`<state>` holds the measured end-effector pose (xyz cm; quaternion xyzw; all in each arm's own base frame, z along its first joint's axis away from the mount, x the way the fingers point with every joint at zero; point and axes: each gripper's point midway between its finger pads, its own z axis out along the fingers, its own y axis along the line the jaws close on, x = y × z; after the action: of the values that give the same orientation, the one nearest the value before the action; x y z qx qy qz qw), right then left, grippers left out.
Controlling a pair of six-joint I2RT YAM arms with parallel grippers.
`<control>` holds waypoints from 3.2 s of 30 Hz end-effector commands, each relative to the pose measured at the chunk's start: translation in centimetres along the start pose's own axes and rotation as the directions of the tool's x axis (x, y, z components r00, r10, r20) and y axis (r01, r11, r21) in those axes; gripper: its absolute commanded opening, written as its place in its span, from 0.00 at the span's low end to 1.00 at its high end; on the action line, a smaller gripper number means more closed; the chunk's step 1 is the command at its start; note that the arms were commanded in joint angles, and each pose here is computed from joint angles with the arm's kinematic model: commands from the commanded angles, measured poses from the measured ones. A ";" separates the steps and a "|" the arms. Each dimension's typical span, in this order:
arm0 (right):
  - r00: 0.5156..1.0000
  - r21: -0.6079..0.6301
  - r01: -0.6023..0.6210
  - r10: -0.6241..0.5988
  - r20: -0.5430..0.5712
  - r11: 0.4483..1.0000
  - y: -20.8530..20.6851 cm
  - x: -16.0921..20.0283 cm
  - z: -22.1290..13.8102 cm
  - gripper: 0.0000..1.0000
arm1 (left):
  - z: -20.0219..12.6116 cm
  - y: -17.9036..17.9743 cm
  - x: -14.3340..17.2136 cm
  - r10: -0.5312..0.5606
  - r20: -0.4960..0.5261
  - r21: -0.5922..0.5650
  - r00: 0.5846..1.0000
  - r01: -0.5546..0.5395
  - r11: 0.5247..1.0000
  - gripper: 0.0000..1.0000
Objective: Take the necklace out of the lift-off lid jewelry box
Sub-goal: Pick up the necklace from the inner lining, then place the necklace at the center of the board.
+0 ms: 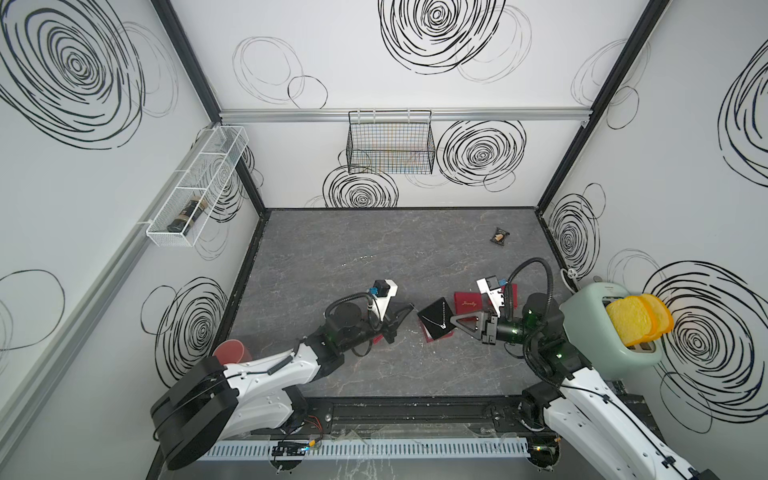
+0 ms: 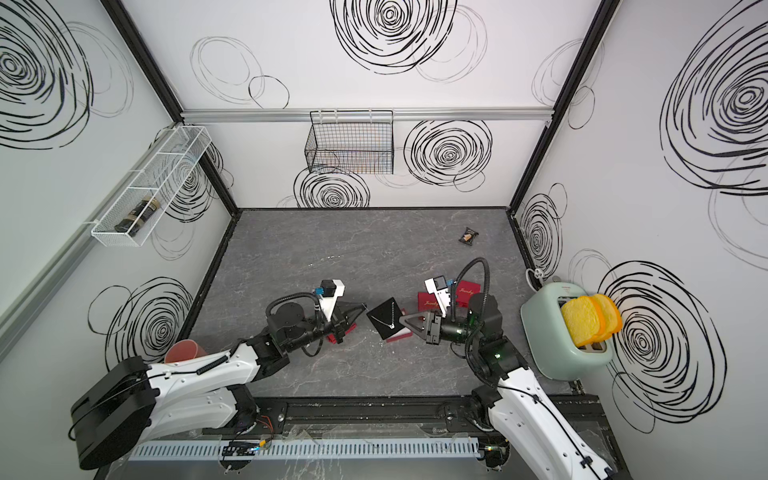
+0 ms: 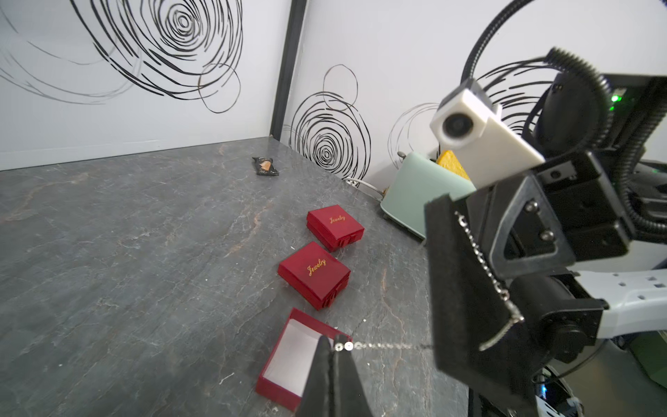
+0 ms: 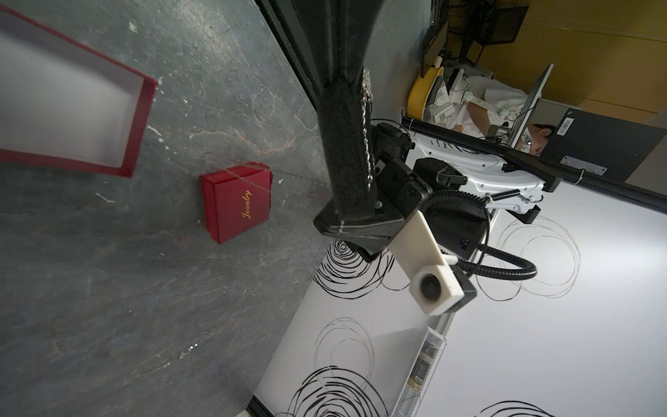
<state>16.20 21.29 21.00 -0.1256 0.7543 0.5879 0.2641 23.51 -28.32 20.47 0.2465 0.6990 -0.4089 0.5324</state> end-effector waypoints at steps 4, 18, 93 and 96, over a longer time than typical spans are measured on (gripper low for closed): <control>0.998 0.017 -0.047 0.047 -0.028 0.999 -2.9 2.6 0.3 0.00 | -0.8 1.1 -4.1 0.054 0.083 -0.043 0.995 -0.050 0.998 0.00; 0.991 0.092 -0.055 0.066 -0.116 0.994 -5.1 5.4 1.1 0.00 | 0.4 3.4 -8.7 0.106 0.125 -0.065 0.987 -0.098 0.993 0.00; 0.985 0.478 0.051 -0.123 0.120 0.877 -10.0 0.6 -1.2 0.00 | -8.4 30.9 5.0 -0.560 0.122 -0.651 0.819 0.492 0.578 0.13; 0.986 0.484 0.048 -0.119 0.119 0.874 -10.2 0.5 -1.1 0.00 | -9.4 30.8 4.5 -0.533 0.159 -0.664 0.831 0.489 0.565 0.31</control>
<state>19.98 17.51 11.79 -0.0443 0.8540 0.3826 0.3497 40.49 -5.10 5.33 -0.1574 0.8765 -0.2554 0.3766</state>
